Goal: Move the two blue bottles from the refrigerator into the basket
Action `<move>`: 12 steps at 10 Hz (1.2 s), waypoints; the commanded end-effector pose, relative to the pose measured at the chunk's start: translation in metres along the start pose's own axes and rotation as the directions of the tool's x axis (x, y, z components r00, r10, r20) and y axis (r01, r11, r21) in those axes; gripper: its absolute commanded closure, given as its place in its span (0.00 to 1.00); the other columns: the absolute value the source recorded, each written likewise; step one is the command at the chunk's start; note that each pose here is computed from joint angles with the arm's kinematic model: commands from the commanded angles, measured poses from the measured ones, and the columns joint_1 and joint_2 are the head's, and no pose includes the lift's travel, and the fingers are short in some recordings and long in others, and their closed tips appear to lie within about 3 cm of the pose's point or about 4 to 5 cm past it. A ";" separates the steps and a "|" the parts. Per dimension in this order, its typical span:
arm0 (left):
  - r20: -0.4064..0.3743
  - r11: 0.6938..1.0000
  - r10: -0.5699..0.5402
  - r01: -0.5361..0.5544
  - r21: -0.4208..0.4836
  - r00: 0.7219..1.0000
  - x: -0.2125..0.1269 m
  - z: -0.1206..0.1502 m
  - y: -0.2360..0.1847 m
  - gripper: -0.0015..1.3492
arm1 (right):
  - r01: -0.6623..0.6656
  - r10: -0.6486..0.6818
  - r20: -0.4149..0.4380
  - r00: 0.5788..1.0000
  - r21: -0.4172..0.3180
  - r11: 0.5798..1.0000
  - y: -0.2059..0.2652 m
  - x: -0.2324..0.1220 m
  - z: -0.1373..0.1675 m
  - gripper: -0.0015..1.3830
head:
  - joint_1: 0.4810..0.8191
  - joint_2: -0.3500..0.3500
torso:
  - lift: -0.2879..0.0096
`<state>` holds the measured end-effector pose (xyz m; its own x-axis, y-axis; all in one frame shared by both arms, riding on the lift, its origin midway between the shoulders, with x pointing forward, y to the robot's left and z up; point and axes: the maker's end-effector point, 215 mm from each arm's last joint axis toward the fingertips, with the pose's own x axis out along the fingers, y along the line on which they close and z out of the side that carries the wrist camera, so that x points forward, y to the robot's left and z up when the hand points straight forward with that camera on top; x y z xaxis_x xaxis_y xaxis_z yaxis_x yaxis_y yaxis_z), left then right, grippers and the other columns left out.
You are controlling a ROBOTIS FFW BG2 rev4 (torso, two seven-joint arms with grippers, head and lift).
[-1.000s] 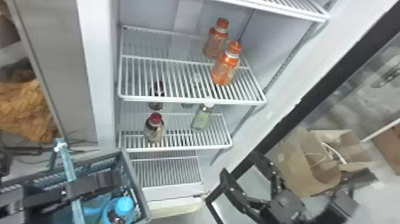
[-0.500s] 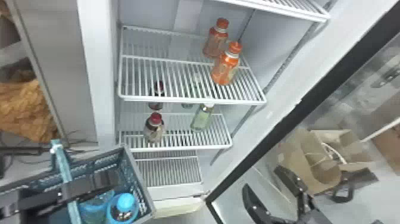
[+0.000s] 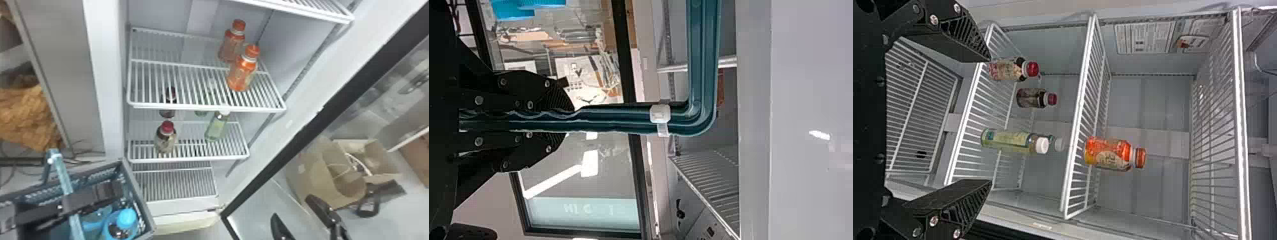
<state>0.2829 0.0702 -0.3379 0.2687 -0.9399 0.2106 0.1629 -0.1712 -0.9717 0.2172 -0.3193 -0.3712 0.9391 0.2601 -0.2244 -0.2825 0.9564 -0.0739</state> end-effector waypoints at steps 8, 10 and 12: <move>0.009 1.000 0.004 -0.004 -0.007 1.000 -0.001 -0.002 0.002 0.89 | 0.001 -0.001 -0.001 1.000 0.014 1.000 0.000 0.001 -0.005 0.15 | 0.63 0.00 | 0.93; 0.010 1.000 0.002 -0.002 -0.010 1.000 -0.001 -0.002 0.002 0.89 | 0.000 0.000 0.000 1.000 0.015 1.000 0.000 0.001 -0.005 0.15 | 0.63 0.00 | 0.93; 0.008 1.000 0.003 -0.003 -0.010 1.000 -0.001 -0.003 0.002 0.89 | -0.001 0.001 -0.001 1.000 0.019 1.000 0.001 0.001 -0.006 0.15 | 0.63 0.00 | 0.93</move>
<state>0.2804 0.0700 -0.3407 0.2780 -0.9377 0.2083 0.1524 -0.1710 -0.9734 0.2168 -0.3192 -0.3773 0.9387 0.2609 -0.2252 -0.2799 0.9584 -0.0563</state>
